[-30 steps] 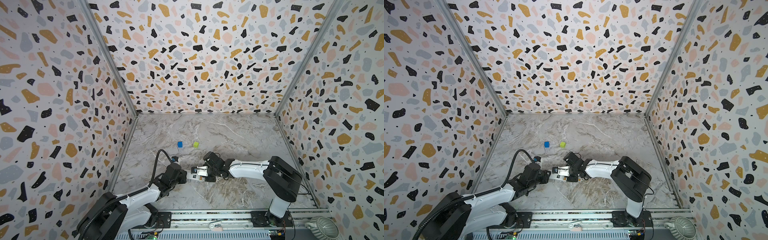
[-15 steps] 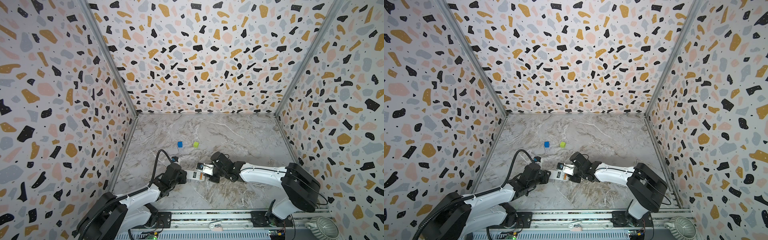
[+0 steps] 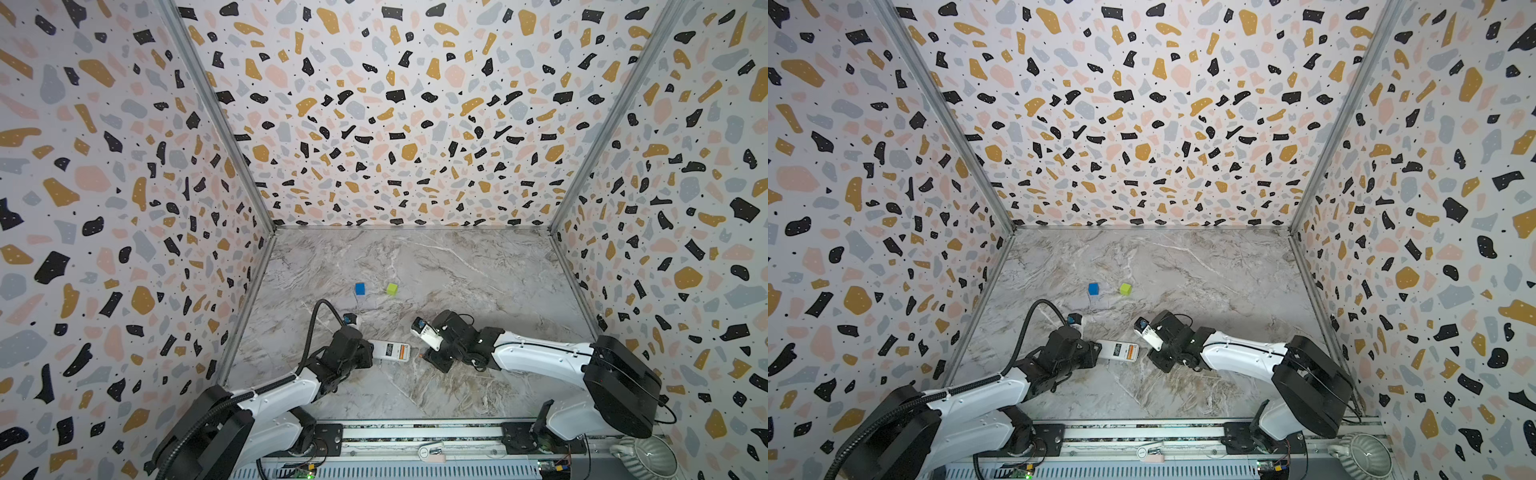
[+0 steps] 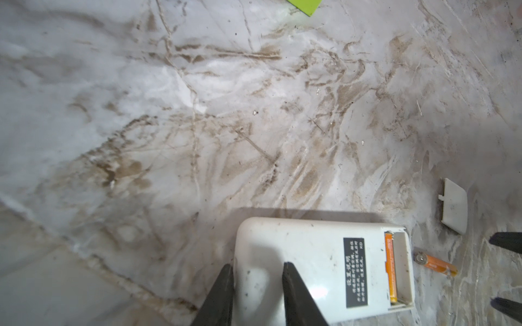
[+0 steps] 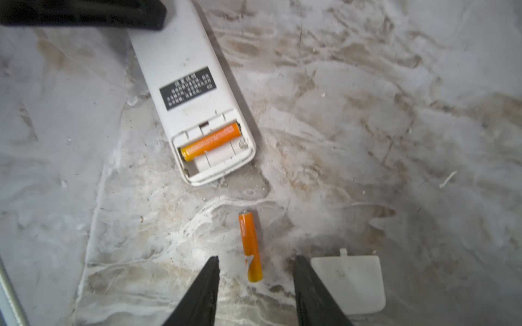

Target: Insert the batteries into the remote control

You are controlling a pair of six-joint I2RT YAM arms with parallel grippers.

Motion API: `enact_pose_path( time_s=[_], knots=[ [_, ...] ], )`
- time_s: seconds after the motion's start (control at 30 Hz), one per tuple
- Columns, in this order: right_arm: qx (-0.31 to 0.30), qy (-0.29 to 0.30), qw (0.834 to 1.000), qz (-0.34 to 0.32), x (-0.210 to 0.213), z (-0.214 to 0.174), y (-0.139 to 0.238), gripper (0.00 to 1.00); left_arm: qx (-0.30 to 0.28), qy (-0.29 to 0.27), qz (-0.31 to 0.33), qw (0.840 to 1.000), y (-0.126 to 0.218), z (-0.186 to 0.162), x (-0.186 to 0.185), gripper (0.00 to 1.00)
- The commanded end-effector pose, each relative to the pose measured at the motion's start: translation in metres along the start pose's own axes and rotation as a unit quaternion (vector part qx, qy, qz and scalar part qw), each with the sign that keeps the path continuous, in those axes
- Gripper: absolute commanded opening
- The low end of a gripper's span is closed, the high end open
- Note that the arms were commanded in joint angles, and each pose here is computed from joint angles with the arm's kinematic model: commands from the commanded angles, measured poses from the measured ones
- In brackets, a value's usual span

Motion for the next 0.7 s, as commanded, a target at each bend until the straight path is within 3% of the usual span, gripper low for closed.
enact_pose_path(
  time_s=[0.0,0.47,0.67],
  knots=[
    [0.029,-0.031,0.999,-0.012,-0.003,-0.009,-0.002,0.48,0.036,-0.005,0.022,0.999,0.000,-0.018,0.013,0.31],
    [0.053,-0.020,0.998,0.001,0.000,-0.014,-0.012,0.42,0.034,-0.010,0.029,0.999,0.001,-0.015,0.012,0.32],
    [0.012,-0.033,0.999,-0.006,-0.003,-0.001,0.000,0.43,0.002,-0.040,0.019,0.999,0.016,0.005,-0.008,0.34]
  ],
)
Point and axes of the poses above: each gripper's point midway between its finger pads, its own y axis back along the fingers, its own x axis along the line the jaws close on, z = x × y, the point moved 5 cm from there along y, back along the fingers, and after that the axes turned 4 degrees about y, right-handed, at the moved point
